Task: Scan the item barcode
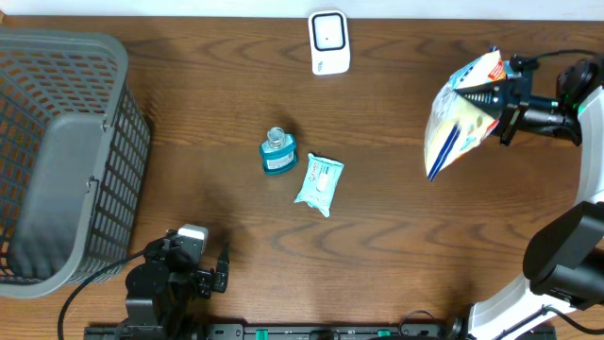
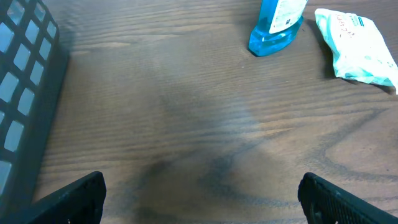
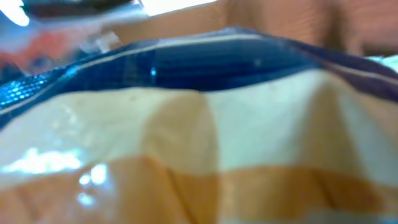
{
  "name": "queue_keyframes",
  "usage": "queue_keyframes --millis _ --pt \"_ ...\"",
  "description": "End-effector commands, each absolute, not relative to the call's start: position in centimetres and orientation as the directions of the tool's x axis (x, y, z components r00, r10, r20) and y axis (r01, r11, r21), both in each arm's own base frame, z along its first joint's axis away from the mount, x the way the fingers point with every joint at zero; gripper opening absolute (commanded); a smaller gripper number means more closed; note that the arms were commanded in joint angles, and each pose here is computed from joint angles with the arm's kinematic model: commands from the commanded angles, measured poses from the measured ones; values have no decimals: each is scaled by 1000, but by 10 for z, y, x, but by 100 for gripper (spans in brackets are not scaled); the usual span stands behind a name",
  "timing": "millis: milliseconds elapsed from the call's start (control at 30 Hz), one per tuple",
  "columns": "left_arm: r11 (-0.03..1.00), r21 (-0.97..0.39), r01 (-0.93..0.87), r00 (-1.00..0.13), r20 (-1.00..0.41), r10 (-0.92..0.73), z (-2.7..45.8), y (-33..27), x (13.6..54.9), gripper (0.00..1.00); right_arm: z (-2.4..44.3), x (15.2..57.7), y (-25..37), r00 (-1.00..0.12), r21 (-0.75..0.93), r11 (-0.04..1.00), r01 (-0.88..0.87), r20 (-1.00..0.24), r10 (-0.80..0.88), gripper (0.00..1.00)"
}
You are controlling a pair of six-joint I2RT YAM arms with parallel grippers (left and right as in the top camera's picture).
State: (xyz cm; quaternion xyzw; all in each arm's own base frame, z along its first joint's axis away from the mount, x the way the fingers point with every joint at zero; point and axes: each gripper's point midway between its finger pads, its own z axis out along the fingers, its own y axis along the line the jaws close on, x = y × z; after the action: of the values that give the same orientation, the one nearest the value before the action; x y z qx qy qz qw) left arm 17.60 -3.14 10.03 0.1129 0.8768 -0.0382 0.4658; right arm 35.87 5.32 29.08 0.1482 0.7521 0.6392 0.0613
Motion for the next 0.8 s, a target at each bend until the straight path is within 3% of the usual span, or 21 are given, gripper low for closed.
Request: queue_keyframes --millis 0,33,100,233,300,433,567,667,767 --pt "970 25 241 -535 -830 155 102 -34 176 99 303 360 58 -884 901 229 -368 -415 214 1" --pt "970 25 241 -535 -830 155 102 -34 176 99 302 360 58 -815 823 263 -503 -553 171 1" --pt "970 25 241 -535 -830 155 102 -34 176 99 302 359 64 -701 701 276 -658 -704 115 1" --pt "970 25 241 -535 -830 155 102 -34 176 99 321 361 84 -483 497 220 -839 -868 117 1" --pt "970 25 241 -535 -830 155 102 -34 176 99 321 362 95 -438 447 198 -872 -895 90 1" --pt "970 25 241 -535 -830 155 102 -34 176 99 323 357 107 -474 481 167 -861 -877 82 1" --pt "970 25 241 -535 -830 155 102 -34 176 99 318 359 95 -625 632 188 -751 -774 106 1" --pt "970 25 241 -535 -830 155 102 -34 176 99 299 367 89 -804 797 240 -554 -587 92 1" --pt "970 25 241 -535 -830 155 102 -34 176 99 287 377 85 -901 884 285 -370 -416 119 1"
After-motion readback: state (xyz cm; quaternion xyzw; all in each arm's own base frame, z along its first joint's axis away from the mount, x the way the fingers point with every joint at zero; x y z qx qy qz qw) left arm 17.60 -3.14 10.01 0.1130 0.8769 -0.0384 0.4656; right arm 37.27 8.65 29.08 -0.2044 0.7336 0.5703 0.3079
